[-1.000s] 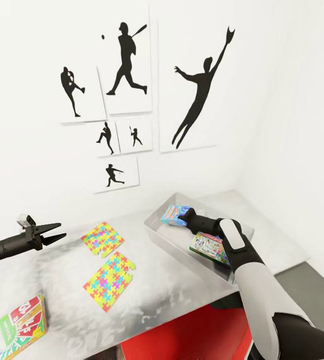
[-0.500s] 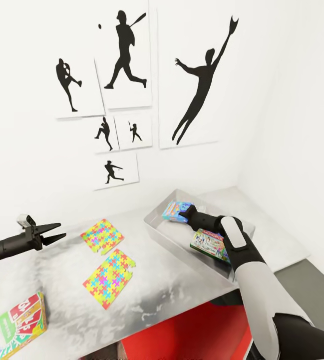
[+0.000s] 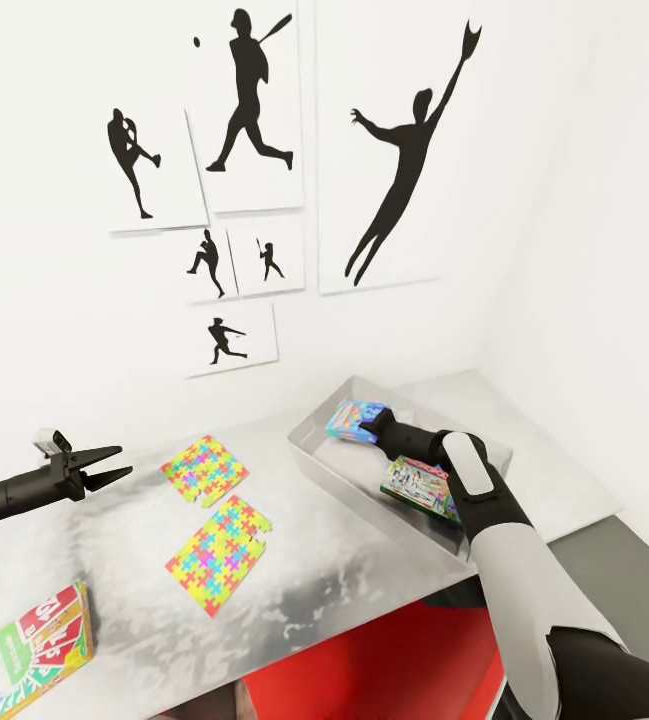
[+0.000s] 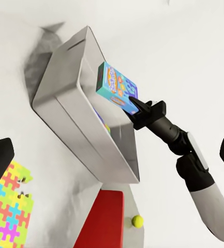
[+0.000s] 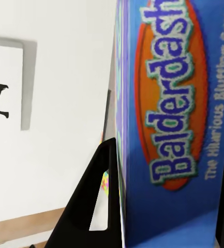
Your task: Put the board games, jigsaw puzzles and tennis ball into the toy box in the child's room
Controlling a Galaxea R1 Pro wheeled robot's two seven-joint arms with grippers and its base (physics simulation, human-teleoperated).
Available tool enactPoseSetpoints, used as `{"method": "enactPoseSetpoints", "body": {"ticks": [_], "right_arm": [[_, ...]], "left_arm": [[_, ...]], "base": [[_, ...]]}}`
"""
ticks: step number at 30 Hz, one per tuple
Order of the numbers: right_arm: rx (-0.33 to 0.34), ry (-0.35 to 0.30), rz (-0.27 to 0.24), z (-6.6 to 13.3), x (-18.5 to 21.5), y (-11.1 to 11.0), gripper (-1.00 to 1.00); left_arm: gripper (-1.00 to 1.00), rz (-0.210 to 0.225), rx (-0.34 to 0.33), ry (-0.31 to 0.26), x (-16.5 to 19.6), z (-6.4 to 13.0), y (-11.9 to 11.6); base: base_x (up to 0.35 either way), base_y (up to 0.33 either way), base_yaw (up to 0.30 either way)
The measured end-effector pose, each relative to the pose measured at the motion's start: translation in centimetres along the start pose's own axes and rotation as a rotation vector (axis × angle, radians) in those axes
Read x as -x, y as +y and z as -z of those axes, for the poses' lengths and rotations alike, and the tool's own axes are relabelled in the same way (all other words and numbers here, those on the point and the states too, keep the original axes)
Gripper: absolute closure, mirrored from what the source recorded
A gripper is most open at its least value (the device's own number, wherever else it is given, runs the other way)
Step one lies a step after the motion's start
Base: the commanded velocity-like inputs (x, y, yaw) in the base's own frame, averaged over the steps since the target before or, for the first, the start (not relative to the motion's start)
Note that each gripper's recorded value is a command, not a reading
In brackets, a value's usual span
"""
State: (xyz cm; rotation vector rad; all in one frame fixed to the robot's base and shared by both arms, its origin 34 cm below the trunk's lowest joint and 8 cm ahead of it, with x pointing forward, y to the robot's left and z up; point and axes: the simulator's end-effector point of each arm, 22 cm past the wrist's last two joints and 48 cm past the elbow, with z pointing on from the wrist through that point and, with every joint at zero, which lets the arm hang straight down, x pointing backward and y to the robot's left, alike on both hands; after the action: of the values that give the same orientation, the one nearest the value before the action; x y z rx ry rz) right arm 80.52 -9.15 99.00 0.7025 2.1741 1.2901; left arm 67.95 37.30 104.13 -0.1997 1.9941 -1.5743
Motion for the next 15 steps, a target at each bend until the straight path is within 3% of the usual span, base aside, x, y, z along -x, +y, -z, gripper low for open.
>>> {"method": "enactPoseSetpoints", "body": {"ticks": [15], "right_arm": [[0.004,-0.008,0.006,-0.3,0.4,-0.2,1.0]], "left_arm": [[-1.0,0.018,0.01,0.006,-0.4,-0.2,1.1]], "base": [[0.0,0.0,0.0]]}}
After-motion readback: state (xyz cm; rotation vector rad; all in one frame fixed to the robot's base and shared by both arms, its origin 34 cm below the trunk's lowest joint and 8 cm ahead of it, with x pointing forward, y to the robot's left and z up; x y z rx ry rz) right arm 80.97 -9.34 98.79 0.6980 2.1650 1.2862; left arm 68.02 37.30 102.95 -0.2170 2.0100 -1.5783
